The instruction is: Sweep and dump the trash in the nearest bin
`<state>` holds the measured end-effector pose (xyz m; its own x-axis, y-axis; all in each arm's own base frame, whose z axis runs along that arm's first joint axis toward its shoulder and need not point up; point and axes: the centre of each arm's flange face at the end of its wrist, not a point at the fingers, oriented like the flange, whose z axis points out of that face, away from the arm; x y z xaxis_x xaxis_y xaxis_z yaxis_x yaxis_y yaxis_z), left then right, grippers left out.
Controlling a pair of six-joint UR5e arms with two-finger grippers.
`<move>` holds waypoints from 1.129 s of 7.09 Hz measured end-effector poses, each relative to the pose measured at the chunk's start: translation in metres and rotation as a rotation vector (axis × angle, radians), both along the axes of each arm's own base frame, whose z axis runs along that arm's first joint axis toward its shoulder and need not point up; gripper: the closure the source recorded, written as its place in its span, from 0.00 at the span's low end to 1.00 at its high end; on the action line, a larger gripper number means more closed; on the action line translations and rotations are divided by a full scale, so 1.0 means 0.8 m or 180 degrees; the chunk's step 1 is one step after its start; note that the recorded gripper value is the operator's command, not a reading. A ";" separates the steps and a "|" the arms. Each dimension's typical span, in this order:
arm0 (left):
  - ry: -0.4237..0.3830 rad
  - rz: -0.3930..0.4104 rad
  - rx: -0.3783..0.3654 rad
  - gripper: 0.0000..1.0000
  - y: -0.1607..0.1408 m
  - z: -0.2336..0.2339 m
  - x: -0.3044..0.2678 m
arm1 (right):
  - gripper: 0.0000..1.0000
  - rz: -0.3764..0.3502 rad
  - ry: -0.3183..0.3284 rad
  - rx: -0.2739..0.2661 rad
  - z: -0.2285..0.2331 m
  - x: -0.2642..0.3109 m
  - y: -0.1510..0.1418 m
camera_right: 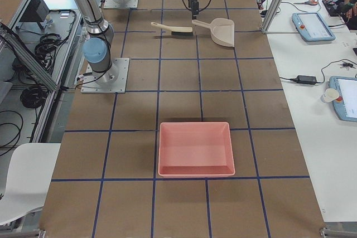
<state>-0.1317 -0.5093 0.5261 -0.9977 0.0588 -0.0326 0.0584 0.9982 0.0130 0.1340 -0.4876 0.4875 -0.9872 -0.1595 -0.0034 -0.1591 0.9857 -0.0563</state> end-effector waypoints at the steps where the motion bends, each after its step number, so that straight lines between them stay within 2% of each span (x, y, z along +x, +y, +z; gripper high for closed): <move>1: -0.0009 -0.0003 0.0012 0.00 -0.002 -0.001 0.000 | 0.00 -0.0011 -0.0003 0.0026 0.001 0.000 0.002; 8: 0.0013 0.0019 0.0013 0.00 -0.011 -0.003 0.004 | 0.00 -0.0039 -0.0050 0.0115 0.009 0.002 0.006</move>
